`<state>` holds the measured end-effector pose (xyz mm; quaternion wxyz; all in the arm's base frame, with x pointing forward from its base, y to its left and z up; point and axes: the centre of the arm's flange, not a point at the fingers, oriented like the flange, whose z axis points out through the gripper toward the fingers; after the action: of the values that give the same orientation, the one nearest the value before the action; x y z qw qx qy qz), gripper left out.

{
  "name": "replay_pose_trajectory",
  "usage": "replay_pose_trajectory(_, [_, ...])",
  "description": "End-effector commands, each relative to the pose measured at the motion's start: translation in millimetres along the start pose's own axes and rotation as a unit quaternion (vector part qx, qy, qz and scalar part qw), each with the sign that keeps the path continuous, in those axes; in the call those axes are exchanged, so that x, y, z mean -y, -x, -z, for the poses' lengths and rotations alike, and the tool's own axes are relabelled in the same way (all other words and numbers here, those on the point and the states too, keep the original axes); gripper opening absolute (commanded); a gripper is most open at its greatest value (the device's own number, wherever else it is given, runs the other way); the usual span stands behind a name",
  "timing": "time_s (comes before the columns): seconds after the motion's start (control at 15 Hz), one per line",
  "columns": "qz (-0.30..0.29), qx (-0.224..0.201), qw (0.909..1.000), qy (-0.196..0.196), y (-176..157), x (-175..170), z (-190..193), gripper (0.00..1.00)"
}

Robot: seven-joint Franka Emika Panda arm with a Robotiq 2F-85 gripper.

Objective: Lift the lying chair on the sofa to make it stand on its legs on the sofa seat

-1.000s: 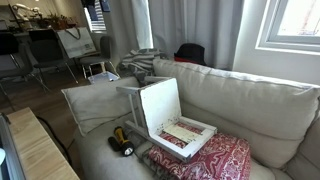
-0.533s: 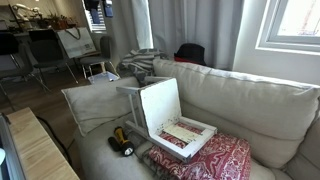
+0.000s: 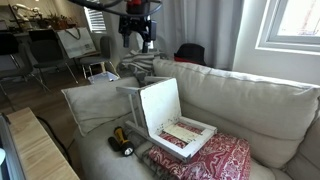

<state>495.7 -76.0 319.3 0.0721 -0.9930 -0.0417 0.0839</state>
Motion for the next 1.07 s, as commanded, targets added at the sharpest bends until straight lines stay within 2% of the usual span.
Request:
replay_pose_trajectory(0.0, [-0.011,-0.013,0.9978,-0.064,-49,-44,-32,1.00])
replay_pose_trajectory(0.27, [-0.036,-0.014,0.9961,-0.079,-59,-77,-56,1.00])
replay_pose_trajectory(0.33, [-0.030,-0.006,0.9974,-0.065,-43,-64,-49,1.00])
replay_pose_trajectory(0.47, [-0.038,-0.006,0.9969,-0.069,-49,-75,-55,1.00])
replay_pose_trajectory(0.8, [-0.036,-0.009,0.9969,-0.069,-54,-73,-53,1.00])
replay_pose_trajectory(0.87, [-0.032,0.000,0.9963,-0.080,-54,-75,-53,1.00])
replay_pose_trajectory(1.0, [-0.066,0.022,0.9931,-0.095,-70,-92,-61,1.00])
